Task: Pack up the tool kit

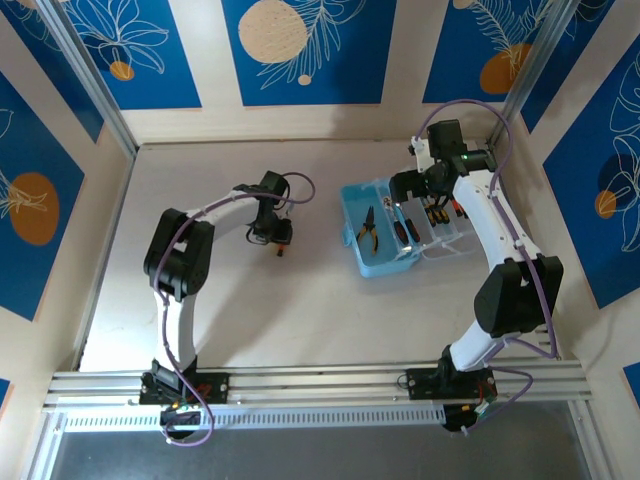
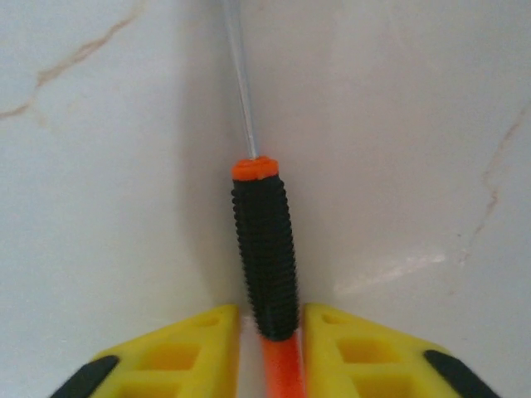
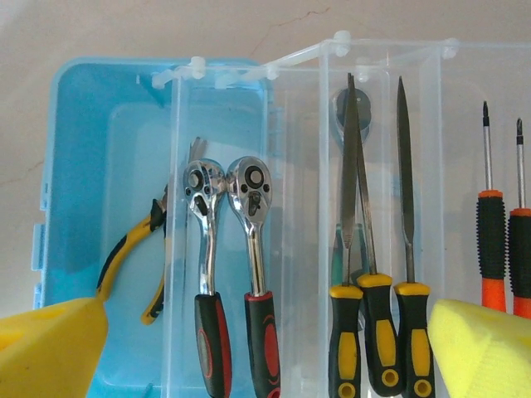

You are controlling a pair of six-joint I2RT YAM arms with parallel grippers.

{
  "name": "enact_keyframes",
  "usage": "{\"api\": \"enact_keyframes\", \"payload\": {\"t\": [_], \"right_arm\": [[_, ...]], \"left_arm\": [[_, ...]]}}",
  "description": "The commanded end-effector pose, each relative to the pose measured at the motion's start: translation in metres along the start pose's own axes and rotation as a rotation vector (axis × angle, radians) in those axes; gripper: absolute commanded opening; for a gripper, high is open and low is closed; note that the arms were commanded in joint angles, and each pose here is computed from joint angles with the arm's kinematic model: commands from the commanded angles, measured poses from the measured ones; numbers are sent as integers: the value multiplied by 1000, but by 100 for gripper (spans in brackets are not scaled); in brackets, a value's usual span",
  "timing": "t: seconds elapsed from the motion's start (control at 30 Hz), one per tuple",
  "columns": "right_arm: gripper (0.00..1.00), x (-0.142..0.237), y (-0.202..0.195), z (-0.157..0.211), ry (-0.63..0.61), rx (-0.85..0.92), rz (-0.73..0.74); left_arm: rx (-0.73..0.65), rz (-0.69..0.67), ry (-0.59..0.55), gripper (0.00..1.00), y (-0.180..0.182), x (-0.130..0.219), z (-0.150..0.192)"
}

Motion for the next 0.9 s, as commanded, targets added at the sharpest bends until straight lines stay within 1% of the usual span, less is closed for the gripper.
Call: {"api": "enact_keyframes", "payload": {"t": [0.0, 0.1, 0.2, 0.27, 0.4, 0.47, 0.57, 0.7, 0.8, 0.87], "right_arm": [[99, 16, 9, 3, -18, -18, -56], [99, 19, 12, 3, -24, -26, -83], [99, 24, 18, 3, -29, -36, -125], [99, 28, 23, 3, -33, -47, -166], [99, 39, 37, 1, -59, -101, -304], [99, 45, 46, -1, -70, -137, -391], [99, 51, 61, -3, -85, -187, -517], [99, 57, 89, -6, -79, -224, -685], [99, 60, 114, -9, -77, -228, -772], [99, 58, 127, -11, -72, -228, -795]], "left_arm": [[-13, 27, 44, 16, -9, -8, 10], [-16, 32, 28, 9, -11, 0, 7], [-21, 78, -3, 3, -19, 11, 3], [-22, 127, -52, 0, -27, 25, -5], [-32, 247, -195, 0, -47, 71, -28], [-42, 319, -270, 0, -60, 95, -39], [-50, 479, -404, 0, -82, 132, -57], [-50, 735, -577, 0, -112, 173, -79], [-44, 849, -652, 0, -125, 191, -88], [-47, 881, -670, 0, -132, 196, -92]]}}
Point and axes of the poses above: each hand's point on the last joint's axis, 136 mm out from that joint toward the fingers, its own x axis back along the fingers, its own y axis along the line the jaws close on, z = x × y, the point moved 3 cm from there along x, back along the fingers, and after that the axes turned 14 degrees about -x, right-handed, at the moved point
